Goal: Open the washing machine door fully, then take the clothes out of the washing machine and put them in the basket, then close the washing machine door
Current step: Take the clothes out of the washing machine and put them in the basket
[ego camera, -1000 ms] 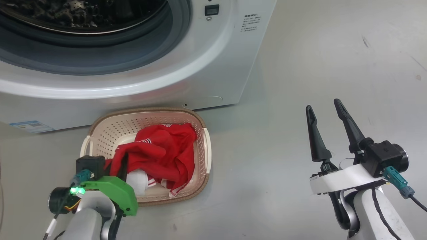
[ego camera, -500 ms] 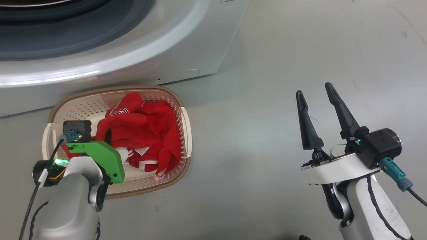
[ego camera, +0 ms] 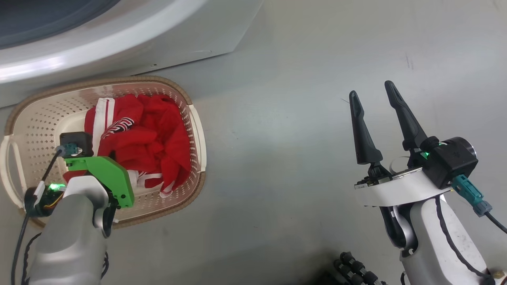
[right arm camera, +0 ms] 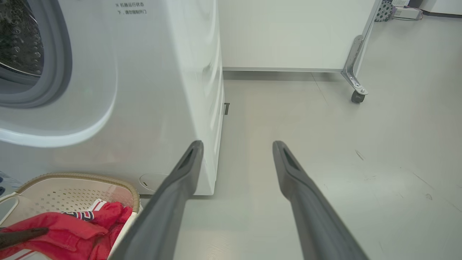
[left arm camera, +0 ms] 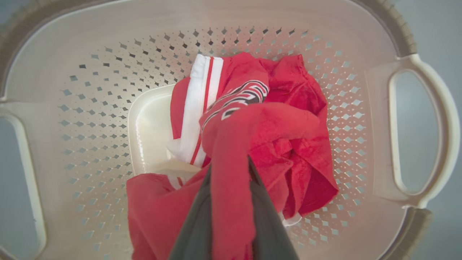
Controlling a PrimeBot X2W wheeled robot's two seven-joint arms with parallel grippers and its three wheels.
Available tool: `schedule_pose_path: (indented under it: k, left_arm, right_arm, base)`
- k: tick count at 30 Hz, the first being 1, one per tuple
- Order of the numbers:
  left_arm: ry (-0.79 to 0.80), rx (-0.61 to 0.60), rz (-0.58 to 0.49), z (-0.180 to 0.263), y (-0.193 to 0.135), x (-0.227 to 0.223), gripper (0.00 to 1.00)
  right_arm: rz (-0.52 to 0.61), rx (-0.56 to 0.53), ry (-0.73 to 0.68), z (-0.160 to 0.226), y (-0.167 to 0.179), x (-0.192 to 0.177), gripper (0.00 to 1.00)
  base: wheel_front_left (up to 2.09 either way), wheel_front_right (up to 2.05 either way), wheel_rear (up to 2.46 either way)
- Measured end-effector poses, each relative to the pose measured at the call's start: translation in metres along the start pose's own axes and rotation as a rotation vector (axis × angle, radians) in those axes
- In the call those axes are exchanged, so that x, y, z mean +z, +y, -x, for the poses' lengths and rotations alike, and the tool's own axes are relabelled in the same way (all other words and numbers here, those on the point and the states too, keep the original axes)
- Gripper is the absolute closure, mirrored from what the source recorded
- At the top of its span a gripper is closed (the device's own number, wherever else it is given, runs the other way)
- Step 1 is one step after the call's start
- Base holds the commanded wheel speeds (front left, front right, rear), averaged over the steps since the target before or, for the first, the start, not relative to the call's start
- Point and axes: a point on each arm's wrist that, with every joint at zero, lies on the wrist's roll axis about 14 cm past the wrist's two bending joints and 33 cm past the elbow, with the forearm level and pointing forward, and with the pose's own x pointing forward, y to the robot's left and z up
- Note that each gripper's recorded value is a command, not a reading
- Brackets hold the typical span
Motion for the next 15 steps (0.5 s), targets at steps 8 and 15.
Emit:
schedule_pose_path:
  k: [8,15]
  left_arm:
    - [-0.006,0.005,-0.007,-0.005,-0.002,0.001,0.00]
    - [-0.142,0.014,-0.031,0.006,0.000,0.030,0.00]
  right_arm:
    - [0.003,-0.019,0.014,-0.001,-0.005,-0.005,0.00]
    - [-0.001,-0.008,-0.001,-0.002,-0.002,-0.001,0.00]
  base:
    - [0.00,0.00,0.00]
    - [0.00,0.00,0.00]
